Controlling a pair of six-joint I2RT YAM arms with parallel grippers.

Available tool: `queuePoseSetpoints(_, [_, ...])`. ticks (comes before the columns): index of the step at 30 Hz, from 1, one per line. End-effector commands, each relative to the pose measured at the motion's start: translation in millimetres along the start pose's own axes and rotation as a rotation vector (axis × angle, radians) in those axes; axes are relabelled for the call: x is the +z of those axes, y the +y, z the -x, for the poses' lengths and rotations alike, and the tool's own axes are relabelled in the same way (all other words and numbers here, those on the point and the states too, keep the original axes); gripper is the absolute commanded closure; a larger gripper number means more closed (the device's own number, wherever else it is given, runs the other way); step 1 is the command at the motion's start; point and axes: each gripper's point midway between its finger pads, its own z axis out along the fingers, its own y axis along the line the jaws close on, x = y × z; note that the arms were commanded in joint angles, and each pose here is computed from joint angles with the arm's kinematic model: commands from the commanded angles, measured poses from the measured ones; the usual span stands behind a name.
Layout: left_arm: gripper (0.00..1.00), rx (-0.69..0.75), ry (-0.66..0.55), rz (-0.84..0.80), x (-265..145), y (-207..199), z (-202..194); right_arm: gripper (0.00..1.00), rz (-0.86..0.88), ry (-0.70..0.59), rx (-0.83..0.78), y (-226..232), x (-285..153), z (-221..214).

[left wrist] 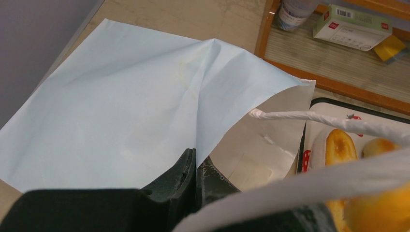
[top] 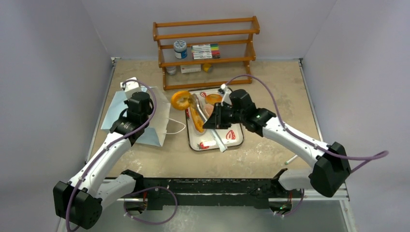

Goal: Take the fake bread out of the paper bag
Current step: Take out the fake bread from the paper bag, then place the fake bread in the container.

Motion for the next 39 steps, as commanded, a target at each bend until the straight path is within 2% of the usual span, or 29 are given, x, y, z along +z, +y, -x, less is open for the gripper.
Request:
queuePoseSetpoints(1, [1.0, -0.099, -0.098, -0.038, 1, -17, 36, 1.0, -0.122, -0.145, 0.033, -38, -26, 35])
queuePoseSetpoints(4, [1.0, -0.101, -0.103, -0.052, 3, -22, 38, 1.0, -0.18, -0.196, 0.067, -58, -40, 47])
queuePoseSetpoints(7, [1.0, -0.098, -0.104, -0.063, 5, -25, 39, 1.0, -0.247, -0.221, 0.126, -89, -51, 46])
queuePoseSetpoints(14, [1.0, -0.095, -0.109, -0.088, 7, -32, 40, 1.0, -0.344, -0.251, 0.215, -125, -73, 34])
queuePoseSetpoints(31, [1.0, -0.109, -0.103, -0.144, 12, -41, 28, 1.0, -0.363, -0.182, 0.336, -143, -81, -24])
queuePoseSetpoints(35, [1.0, -0.112, -0.106, -0.153, 11, -43, 29, 0.92, -0.361, -0.162, 0.358, -147, -76, -30])
queuePoseSetpoints(38, [1.0, -0.111, -0.109, -0.157, 9, -42, 30, 0.8, -0.341, -0.162, 0.374, -147, -73, -33])
queuePoseSetpoints(39, [1.0, -0.11, -0.109, -0.158, 9, -42, 31, 0.73, -0.338, -0.163, 0.374, -147, -73, -33])
